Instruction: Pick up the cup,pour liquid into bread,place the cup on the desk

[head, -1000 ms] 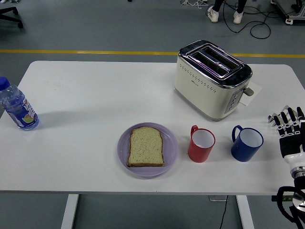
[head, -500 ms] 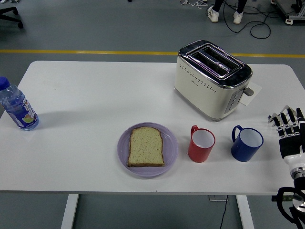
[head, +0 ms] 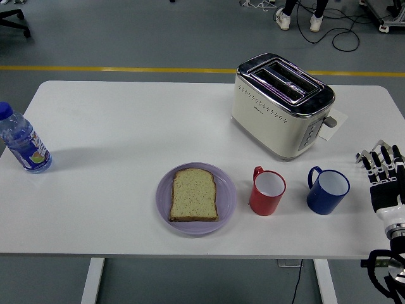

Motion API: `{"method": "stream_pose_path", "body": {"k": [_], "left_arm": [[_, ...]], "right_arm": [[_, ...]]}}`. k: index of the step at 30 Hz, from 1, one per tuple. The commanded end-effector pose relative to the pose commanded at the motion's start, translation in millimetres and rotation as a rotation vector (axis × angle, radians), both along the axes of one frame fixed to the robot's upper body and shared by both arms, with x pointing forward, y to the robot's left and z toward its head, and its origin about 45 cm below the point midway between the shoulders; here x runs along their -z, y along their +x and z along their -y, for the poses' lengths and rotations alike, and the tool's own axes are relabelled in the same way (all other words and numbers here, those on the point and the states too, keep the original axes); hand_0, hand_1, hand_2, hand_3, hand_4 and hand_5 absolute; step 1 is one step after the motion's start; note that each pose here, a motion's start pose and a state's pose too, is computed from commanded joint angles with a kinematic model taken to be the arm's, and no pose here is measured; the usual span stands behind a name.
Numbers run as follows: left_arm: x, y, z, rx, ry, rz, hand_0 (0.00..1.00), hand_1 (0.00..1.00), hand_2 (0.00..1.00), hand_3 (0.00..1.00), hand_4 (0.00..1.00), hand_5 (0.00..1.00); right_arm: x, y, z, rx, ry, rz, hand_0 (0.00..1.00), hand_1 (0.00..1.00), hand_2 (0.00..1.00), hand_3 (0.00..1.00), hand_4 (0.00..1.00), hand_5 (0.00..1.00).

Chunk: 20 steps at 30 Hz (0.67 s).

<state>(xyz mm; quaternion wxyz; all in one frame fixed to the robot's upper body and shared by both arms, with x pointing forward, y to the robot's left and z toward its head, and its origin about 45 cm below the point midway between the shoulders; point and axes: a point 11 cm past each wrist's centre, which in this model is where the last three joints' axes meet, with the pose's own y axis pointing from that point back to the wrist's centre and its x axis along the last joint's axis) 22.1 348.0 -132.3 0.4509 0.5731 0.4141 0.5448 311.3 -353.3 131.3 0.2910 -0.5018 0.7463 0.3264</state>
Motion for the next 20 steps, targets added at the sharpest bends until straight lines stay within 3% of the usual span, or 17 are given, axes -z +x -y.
{"method": "stream_pose_path", "body": {"k": [20], "left_arm": [[-0.3, 2.8, -0.4, -0.005, 0.0, 0.006, 0.633, 0.637, 0.65, 0.503, 0.24, 0.866]], "right_arm": [[-0.9, 1.8, -2.5, -0.006, 0.004, 0.005, 0.581, 0.506, 0.616, 0.598, 0.592, 0.131]]}}
